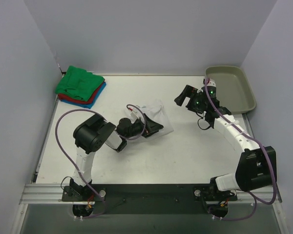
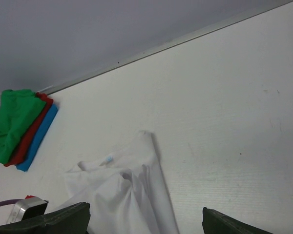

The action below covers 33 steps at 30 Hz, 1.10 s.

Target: Fold and stack the t-shirts

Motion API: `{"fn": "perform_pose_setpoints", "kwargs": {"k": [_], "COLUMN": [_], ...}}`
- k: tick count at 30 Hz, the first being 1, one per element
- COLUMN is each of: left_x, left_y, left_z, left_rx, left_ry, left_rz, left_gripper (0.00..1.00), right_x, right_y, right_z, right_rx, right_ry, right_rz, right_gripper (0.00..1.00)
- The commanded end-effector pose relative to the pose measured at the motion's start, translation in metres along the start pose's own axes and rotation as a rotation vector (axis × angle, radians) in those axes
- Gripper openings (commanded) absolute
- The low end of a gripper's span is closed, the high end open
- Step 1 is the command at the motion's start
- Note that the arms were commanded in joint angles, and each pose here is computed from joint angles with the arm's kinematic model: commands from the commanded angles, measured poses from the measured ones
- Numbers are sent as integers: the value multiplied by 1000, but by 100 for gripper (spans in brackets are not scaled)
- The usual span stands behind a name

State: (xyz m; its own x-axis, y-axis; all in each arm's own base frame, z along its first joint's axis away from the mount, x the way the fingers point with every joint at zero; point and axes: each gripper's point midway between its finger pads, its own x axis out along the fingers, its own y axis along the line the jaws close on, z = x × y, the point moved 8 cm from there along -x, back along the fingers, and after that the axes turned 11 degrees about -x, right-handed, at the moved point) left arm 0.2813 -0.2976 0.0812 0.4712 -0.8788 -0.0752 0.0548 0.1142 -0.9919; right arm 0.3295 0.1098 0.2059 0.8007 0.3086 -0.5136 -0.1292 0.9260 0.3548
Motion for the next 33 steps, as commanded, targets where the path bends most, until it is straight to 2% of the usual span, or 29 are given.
{"fn": "perform_pose_setpoints", "kwargs": {"k": [1,5,11,14,16,17,18,20,22,24,30,33], "left_x": [-25,-40,-57,-69,-72,-77,-76,-86,-94,-112,-158,-170], "left_y": [29,32,10,-8,-40,-44,-77,-91,-134,-152,-153,-144], "left_z": [-42,-71,-109,-117,-114,-111,-105,-96,-83,-68,-23,-13], "left_rx": [47,87,160,223,271,287,341,401,467,470,427,392], "left_ry": [137,237,431,454,430,426,389,342,234,158,-87,-138], "left_rz": [212,305,240,255,195,232,172,241,202,214,311,335], "left_gripper": [95,95,95,95,95,95,96,97,97,97,97,97], "right_x": [-24,-30,-34,-37,-40,-42,-43,-50,-57,-63,-80,-82], "right_y": [18,30,36,34,35,37,38,45,51,61,88,99], "right_z": [9,-7,-30,-32,-31,-31,-31,-31,-33,-41,-66,-74], "right_rx": [-75,-123,-104,-110,-108,-98,-91,-75,-54,-44,-12,20], "right_ry": [-50,-19,38,36,29,31,31,23,31,61,126,143], "right_rz": [19,18,60,58,64,81,94,136,175,212,360,431], "right_gripper": [100,100,100,100,100,100,100,100,100,100,100,100]}}
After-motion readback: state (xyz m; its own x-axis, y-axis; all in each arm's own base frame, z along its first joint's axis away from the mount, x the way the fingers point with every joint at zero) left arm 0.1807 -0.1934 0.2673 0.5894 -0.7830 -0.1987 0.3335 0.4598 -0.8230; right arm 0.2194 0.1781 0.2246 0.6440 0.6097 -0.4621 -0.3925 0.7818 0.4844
